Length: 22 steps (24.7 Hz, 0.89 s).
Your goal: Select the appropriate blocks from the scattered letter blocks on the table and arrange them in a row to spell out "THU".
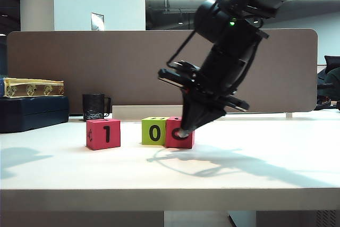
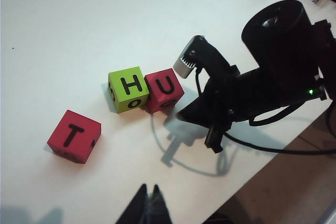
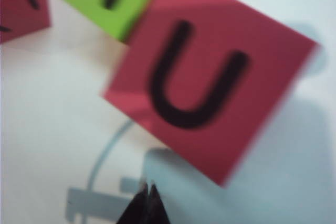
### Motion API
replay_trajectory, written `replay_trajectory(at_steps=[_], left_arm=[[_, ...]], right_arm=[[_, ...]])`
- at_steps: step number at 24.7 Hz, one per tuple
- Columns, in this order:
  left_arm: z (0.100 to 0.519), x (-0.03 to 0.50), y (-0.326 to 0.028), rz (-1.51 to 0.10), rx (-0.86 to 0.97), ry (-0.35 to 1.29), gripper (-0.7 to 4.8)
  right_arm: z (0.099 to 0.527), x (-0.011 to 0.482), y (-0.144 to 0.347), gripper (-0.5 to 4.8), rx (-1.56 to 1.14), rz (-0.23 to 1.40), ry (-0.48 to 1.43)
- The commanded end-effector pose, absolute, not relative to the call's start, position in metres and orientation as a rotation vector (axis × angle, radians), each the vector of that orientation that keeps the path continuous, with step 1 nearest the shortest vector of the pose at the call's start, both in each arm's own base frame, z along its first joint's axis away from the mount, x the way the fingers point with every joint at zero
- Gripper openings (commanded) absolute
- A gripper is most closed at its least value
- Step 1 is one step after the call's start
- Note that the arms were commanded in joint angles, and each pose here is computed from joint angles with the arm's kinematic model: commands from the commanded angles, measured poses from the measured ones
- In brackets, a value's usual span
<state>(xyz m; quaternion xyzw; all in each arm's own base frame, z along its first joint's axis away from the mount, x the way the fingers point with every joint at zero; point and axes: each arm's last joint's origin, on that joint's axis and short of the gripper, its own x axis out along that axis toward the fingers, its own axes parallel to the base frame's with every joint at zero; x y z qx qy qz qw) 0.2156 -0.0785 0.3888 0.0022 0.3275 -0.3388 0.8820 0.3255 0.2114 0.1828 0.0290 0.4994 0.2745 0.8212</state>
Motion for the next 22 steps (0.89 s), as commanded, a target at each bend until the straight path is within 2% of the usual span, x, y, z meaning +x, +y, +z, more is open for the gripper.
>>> replay_trajectory(at_steps=[1, 22], left_arm=[[0.3912, 0.2142, -0.0780, -0.709, 0.005, 0.675, -0.06], [0.3906, 0.2138, -0.0779, -0.709, 0.004, 0.682, -0.06]], right_arm=[[0.1891, 0.3281, 0.2169, -0.03, 0.050, 0.576, 0.985], [0.1825, 0.3377, 0.2225, -0.03, 0.038, 0.530, 0.895]])
